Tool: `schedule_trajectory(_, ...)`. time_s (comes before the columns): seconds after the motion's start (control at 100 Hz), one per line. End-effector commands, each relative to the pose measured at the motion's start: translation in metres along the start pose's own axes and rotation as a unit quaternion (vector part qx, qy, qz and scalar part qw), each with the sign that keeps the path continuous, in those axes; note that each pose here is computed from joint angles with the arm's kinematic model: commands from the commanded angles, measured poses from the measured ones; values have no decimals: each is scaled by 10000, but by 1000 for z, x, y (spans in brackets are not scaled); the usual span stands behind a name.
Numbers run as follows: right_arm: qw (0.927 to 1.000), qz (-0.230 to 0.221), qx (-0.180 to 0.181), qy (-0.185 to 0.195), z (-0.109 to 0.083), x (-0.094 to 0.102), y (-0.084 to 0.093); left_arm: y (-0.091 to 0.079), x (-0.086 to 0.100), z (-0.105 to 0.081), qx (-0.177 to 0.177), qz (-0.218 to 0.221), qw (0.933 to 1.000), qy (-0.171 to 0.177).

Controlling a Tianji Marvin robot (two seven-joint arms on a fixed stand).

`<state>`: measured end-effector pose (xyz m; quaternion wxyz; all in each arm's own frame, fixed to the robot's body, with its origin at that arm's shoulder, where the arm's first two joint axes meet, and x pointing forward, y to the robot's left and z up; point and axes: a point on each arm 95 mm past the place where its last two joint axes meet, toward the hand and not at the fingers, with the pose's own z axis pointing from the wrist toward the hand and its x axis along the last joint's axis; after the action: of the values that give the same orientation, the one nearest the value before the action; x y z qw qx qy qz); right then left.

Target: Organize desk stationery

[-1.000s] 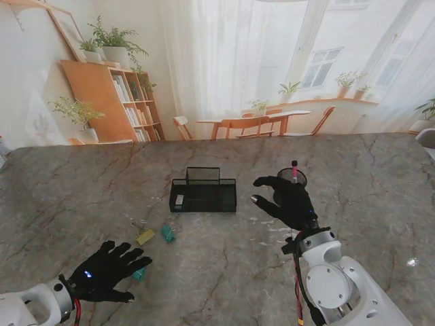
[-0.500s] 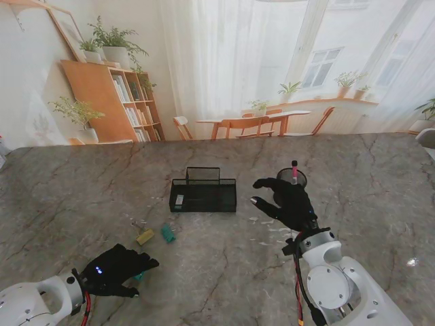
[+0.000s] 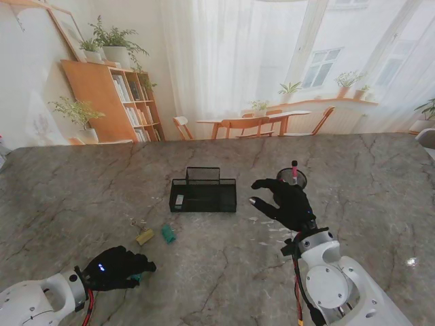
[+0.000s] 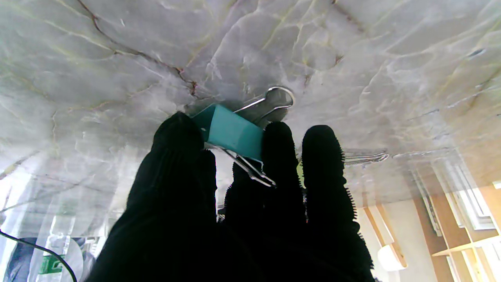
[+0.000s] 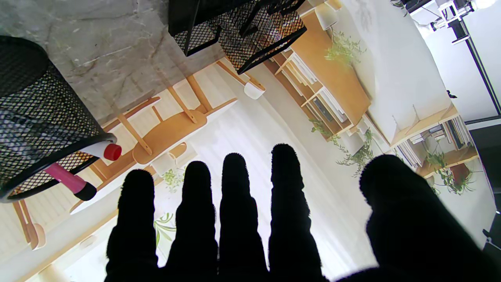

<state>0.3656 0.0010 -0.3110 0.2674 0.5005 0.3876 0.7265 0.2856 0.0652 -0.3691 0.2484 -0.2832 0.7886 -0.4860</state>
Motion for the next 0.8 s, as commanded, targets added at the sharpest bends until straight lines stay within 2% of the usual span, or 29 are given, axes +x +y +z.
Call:
schedule_trajectory(0.0,10000,4,68,-31,-1,-1,-2,14,6,-1,-203,-134,9997,32)
schedule_trajectory(0.17,10000,20,31,-55,-2,-1,-2,15,8,-4,-490,9,9987,145)
schedule_trajectory(0.4,10000,37,28,-58,-2,-1,-2,12,10,-10,-706,148,9972,208)
schedule_trajectory(0.79,9999,63,-15,-87,-3,-1,-1,14,7,-6,-491,235,9983,209)
